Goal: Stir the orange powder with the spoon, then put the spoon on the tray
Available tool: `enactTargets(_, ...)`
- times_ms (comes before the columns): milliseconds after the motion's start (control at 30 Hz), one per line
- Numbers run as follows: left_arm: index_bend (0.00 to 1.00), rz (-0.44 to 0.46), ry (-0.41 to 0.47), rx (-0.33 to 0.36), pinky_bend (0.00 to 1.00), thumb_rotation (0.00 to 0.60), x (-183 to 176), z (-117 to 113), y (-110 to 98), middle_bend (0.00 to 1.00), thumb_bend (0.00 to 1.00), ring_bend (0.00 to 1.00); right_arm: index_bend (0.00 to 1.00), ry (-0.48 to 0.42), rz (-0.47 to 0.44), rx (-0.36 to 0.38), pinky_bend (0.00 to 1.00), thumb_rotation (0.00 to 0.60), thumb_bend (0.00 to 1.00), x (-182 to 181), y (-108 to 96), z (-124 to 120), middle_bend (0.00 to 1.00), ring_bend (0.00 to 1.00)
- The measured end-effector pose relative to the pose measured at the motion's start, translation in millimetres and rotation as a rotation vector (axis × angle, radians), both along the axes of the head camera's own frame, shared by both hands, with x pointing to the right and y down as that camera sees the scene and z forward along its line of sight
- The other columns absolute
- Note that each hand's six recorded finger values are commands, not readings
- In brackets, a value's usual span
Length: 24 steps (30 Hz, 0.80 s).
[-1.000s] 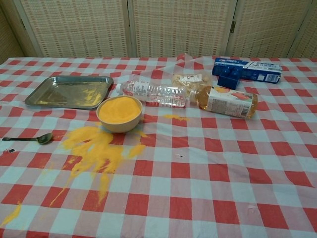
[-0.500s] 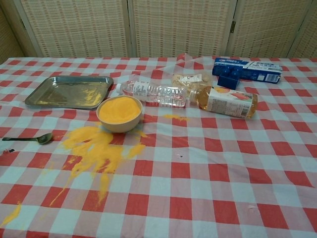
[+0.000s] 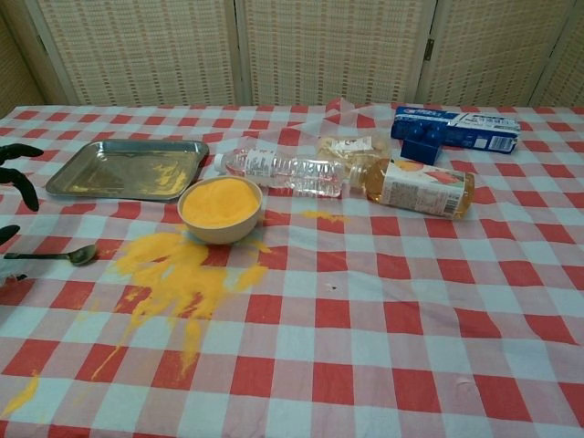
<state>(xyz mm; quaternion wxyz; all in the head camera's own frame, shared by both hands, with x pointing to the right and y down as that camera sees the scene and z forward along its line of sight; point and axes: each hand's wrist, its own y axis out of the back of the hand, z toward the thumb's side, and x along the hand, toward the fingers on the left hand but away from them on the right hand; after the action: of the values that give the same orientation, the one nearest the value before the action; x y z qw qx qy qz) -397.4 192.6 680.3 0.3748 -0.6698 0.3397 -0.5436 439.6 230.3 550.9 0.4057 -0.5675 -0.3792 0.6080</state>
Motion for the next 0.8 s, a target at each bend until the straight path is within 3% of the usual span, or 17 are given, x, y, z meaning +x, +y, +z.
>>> enactTargets(467, 0.42, 0.047, -0.049, -0.055, 0.09, 0.6, 17.7, 37.4, -2.1, 0.0, 0.43, 0.0, 0.0, 0.015, 0.002, -0.003, 0.0, 0.6, 0.13, 0.0, -0.4, 2.9, 0.0, 0.0)
enactTargets(800, 0.45, 0.065, -0.083, -0.064, 0.09, 0.6, 22.9, 51.4, -0.2, 0.0, 0.43, 0.0, 0.0, 0.003, 0.006, -0.013, 0.0, 0.6, 0.14, 0.0, 0.3, 3.2, 0.0, 0.0)
